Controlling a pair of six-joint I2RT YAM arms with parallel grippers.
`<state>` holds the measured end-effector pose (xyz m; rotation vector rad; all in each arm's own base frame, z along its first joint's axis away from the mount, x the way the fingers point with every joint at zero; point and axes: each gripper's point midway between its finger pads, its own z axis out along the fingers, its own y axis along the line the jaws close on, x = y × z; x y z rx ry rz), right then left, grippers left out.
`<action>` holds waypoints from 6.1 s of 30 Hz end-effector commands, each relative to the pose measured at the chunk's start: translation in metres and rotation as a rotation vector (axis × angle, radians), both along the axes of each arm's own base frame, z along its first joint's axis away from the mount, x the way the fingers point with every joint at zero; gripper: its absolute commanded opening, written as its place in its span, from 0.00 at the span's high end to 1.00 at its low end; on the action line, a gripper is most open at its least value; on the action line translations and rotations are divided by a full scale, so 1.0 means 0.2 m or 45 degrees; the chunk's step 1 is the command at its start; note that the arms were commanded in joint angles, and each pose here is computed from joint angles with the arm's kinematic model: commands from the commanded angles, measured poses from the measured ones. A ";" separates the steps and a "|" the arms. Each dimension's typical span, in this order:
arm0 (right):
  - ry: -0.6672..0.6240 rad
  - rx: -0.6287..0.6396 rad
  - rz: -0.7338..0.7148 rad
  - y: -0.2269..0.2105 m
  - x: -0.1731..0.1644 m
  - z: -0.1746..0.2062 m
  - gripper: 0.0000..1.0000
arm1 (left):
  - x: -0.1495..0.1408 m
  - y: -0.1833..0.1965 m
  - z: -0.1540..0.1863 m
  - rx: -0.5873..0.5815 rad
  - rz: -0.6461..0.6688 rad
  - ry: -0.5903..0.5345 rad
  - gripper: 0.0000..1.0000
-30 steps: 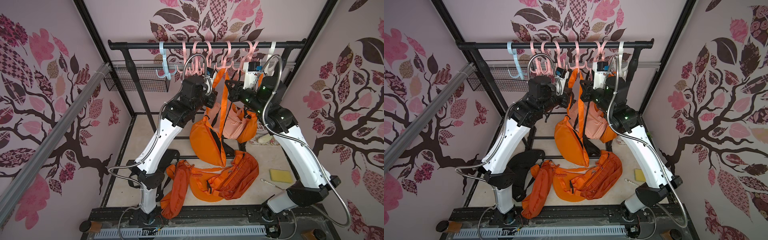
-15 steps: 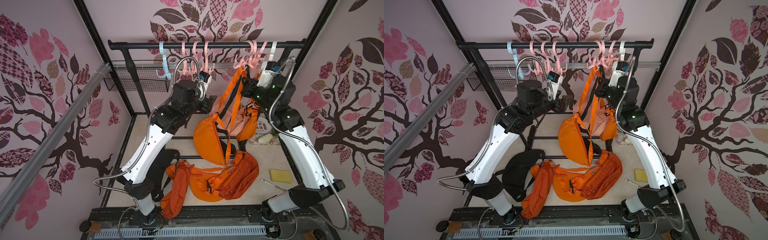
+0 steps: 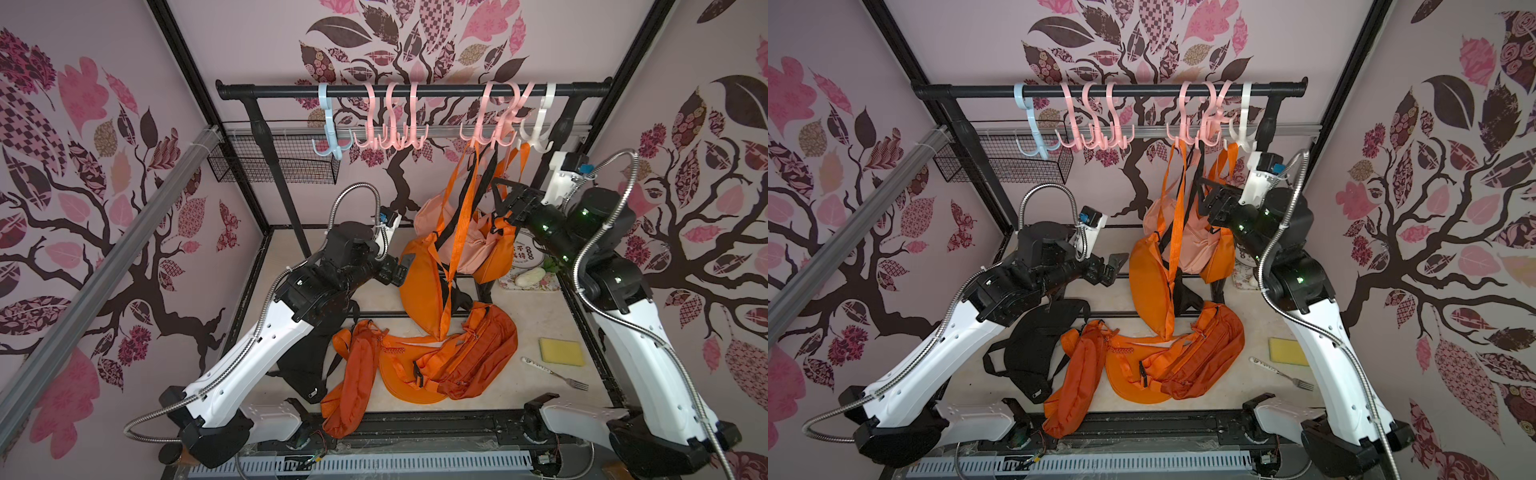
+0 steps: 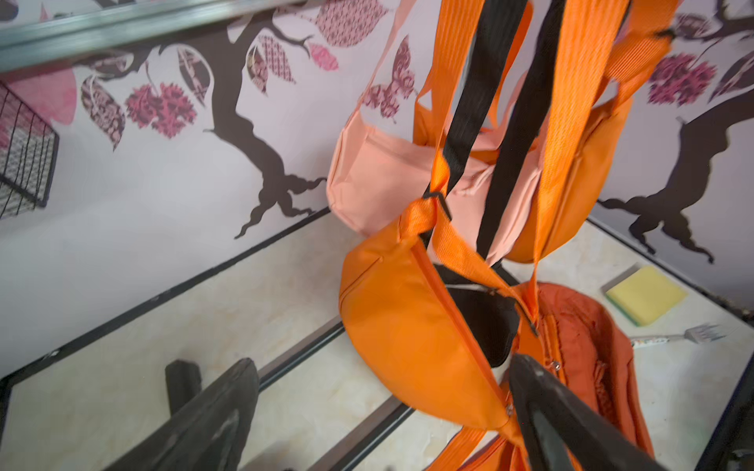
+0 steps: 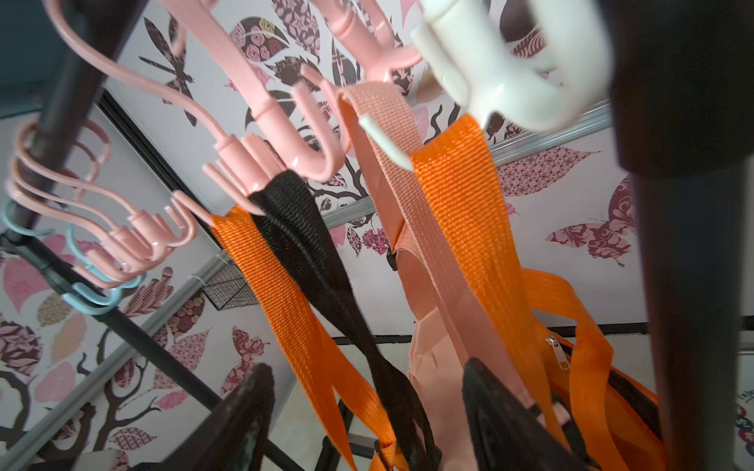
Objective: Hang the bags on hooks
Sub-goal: Hang the bag on the hook, then pick up the bag from the center of the board.
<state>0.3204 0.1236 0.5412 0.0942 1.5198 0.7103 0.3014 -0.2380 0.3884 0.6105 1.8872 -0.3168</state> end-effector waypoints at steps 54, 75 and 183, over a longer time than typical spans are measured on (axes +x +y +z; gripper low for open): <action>0.619 -0.651 1.022 1.64 -0.76 -1.86 0.26 | -0.47 1.30 -0.14 -0.366 1.185 -0.605 0.02; 0.927 -0.976 0.654 1.14 -0.74 -2.48 0.43 | -0.46 1.28 -0.14 -0.351 1.166 -0.594 0.02; -0.138 -0.523 0.523 0.87 -0.60 -0.08 1.00 | -0.39 -0.01 -0.01 -0.354 -0.196 -0.239 0.20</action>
